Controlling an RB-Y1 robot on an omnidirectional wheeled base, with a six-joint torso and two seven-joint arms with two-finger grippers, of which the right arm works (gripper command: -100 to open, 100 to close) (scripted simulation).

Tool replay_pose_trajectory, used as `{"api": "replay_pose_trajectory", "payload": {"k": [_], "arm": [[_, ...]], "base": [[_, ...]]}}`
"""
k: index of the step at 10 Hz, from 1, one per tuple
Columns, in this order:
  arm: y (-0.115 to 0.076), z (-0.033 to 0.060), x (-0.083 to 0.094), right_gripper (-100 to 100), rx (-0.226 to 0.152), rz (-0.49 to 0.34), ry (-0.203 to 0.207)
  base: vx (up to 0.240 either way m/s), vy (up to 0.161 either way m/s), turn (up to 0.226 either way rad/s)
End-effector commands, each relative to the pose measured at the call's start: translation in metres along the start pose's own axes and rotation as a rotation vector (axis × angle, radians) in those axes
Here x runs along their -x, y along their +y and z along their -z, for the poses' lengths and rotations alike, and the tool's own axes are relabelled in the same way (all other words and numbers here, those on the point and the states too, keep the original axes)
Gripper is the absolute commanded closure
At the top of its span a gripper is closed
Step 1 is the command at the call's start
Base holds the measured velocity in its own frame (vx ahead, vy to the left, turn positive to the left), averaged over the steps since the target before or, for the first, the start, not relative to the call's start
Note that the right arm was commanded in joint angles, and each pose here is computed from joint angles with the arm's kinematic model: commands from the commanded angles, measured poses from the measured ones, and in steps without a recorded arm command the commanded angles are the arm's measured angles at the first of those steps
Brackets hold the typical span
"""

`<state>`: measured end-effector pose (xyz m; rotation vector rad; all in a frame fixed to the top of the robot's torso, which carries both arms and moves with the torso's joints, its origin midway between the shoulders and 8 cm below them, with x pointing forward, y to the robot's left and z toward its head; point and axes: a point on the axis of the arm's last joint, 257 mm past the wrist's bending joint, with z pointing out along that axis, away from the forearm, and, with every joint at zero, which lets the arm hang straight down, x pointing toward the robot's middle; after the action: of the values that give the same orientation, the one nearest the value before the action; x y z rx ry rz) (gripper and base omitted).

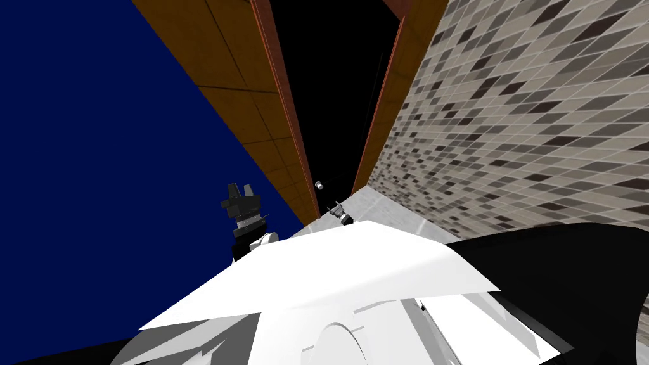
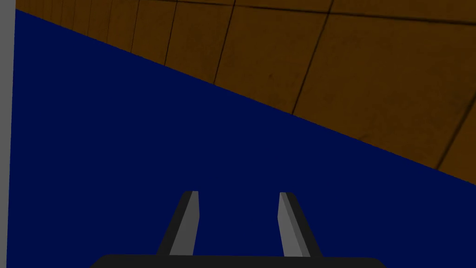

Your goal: Pull the door open

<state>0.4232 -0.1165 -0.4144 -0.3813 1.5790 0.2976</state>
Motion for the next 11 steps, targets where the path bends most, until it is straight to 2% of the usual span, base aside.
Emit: {"api": "replay_pose_trajectory", "payload": {"k": [1,2,3,4,5,6,7,8,9,10,11], "arm": [[-0.021,0.0022,-0.001,-100,-0.043,0.002,0.001],[-0.021,0.0022,-0.001,-100,-0.043,0.002,0.001],[-0.042,0.0037,-0.002,-100,-0.088,0.002,0.002],[-0.043,0.0006,0.005,-100,-0.088,0.007,-0.013],[-0.042,0.0037,-0.002,-100,-0.088,0.002,0.002],[-0.063,0.0057,-0.002,-100,-0.135,0.002,0.001],[-0.064,0.0052,-0.001,-100,-0.135,0.003,-0.001],[-0.074,0.0068,-0.002,-100,-0.158,0.001,0.001],[-0.095,0.0095,-0.001,-100,-0.205,-0.001,-0.001],[-0.105,0.0110,-0.001,-100,-0.229,-0.002,-0.001],[-0.124,0.0144,0.000,-100,-0.276,-0.005,-0.004]], "base": [[-0.064,0.028,0.323],[-0.042,0.012,0.059],[-0.046,0.024,0.232],[-0.039,0.021,0.162],[-0.014,0.012,-0.004],[-0.019,0.034,0.289],[-0.021,0.022,0.150],[-0.014,0.021,0.124],[-0.008,0.038,0.340],[0.001,0.035,0.306],[0.016,0.035,0.371]]}}
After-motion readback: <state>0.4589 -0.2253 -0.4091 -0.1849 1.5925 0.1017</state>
